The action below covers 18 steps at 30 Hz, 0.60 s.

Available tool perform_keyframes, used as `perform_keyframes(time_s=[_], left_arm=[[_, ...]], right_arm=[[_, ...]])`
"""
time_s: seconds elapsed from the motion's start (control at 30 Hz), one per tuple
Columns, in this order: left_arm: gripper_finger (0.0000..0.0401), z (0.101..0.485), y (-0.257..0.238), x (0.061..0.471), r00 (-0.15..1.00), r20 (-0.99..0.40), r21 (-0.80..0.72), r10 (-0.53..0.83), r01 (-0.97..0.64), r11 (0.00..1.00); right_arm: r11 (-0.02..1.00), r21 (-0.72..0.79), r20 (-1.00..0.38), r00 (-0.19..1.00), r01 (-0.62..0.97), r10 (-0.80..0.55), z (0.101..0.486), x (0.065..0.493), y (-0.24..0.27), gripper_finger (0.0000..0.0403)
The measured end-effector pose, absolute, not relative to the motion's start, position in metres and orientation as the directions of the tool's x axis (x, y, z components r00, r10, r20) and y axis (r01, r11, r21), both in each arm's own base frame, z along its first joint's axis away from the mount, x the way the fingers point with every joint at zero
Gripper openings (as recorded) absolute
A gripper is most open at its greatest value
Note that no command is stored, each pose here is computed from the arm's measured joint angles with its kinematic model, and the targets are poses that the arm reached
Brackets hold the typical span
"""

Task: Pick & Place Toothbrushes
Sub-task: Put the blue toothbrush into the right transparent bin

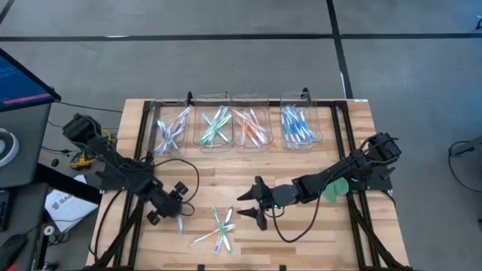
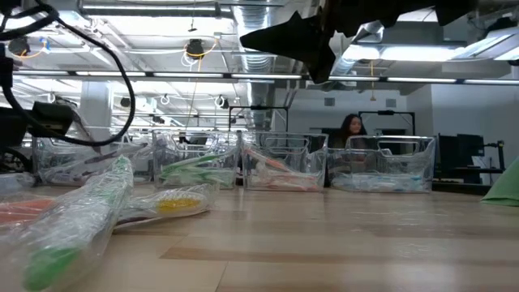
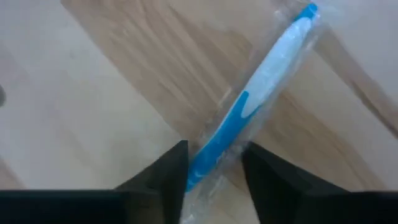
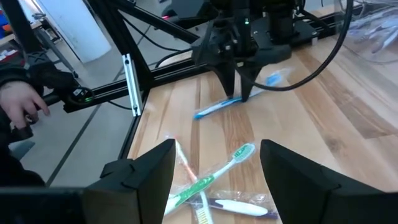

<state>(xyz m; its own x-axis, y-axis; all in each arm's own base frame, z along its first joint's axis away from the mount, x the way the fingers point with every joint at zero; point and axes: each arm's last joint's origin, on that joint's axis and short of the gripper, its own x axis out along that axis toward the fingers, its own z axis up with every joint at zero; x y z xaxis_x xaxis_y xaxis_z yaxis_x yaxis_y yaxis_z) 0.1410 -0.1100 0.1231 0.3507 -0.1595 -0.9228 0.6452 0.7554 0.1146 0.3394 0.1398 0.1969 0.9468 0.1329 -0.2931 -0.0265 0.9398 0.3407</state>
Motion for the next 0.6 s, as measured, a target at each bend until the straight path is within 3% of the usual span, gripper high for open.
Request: perform_keyframes(time_s=[0.23, 0.6], left_arm=[[0.0026, 0.115, -0.11, 0.153, 0.33, -0.924, 0.082, -0.196, 0.67, 0.738], [0.0007, 0.137, -0.092, 0.152, 0.469, -0.877, 0.184, -0.105, 0.53, 0.828]], right_arm=[[0.94, 0.341, -0.293, 0.947, -0.026, 0.132, 0.197, 0.34, 0.14, 0.023], [0.941, 0.337, -0.294, 0.946, -0.029, 0.134, 0.197, 0.339, 0.14, 0.023]])
